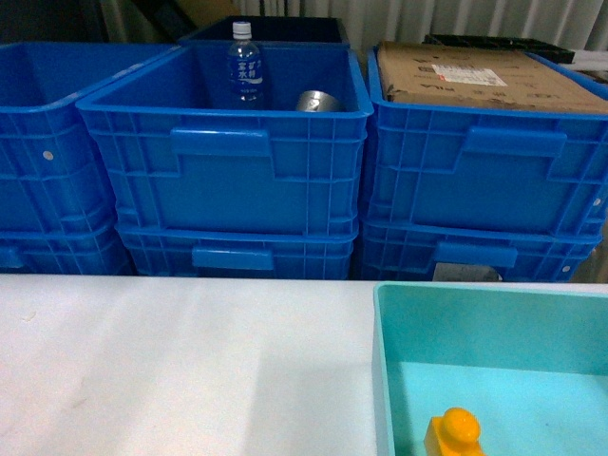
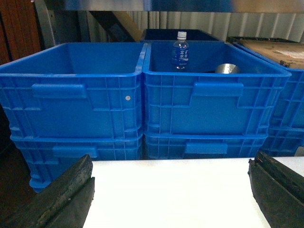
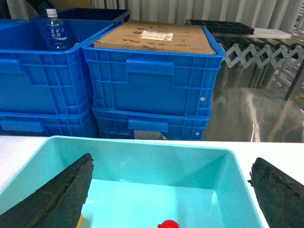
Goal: Pick red block from blue box to shelf
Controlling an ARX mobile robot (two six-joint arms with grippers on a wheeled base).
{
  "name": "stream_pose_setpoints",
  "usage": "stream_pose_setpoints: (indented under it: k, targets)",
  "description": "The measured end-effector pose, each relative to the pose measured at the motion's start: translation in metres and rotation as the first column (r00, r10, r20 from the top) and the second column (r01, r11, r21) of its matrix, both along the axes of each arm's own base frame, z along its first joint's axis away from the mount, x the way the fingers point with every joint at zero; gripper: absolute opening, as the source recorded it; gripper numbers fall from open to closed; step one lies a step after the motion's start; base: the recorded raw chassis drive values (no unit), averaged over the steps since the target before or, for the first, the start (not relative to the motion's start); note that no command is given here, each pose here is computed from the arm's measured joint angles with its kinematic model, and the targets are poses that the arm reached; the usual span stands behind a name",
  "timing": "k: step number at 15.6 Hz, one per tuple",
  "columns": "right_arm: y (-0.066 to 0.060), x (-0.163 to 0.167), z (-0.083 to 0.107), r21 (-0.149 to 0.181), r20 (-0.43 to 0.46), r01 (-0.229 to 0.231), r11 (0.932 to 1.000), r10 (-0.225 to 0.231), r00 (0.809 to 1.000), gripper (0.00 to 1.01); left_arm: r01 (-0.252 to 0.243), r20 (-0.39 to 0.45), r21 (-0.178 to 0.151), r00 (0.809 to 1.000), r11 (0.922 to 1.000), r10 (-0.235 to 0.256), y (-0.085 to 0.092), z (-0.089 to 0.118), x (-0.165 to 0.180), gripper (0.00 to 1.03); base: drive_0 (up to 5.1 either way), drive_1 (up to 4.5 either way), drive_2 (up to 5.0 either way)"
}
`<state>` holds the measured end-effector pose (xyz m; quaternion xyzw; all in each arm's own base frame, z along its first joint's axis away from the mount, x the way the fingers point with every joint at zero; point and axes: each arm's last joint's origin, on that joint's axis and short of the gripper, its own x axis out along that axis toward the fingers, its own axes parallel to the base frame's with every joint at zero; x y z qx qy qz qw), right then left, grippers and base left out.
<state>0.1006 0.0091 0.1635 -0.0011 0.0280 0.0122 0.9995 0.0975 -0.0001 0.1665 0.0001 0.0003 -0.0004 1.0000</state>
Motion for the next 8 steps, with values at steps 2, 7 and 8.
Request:
stream_pose_setpoints:
  k: [2, 7, 8]
  targets:
    - [0.0000, 0.0000, 0.0000, 0.000, 0.000, 0.000, 1.0000, 0.000, 1.000, 0.98, 0.000, 0.000, 0.000, 1.000, 1.0000, 0.000, 0.0000, 0.0000, 0.0000, 0.98, 0.0, 0.00, 0.0]
    - [0.0000, 0.0000, 0.0000, 0.000, 0.000, 0.000, 1.0000, 0.000, 1.000, 0.98, 0.000, 0.000, 0.000, 1.000, 1.0000, 0.000, 0.0000, 0.0000, 0.0000, 0.98, 0.0, 0.00, 0.0]
    - [0.0000, 0.0000, 0.0000, 0.000, 0.000, 0.000, 1.0000, 0.000, 1.000, 0.98, 0.000, 0.000, 0.000, 1.000, 1.0000, 0.000, 0.0000, 0.0000, 0.0000, 0.98, 0.0, 0.00, 0.0]
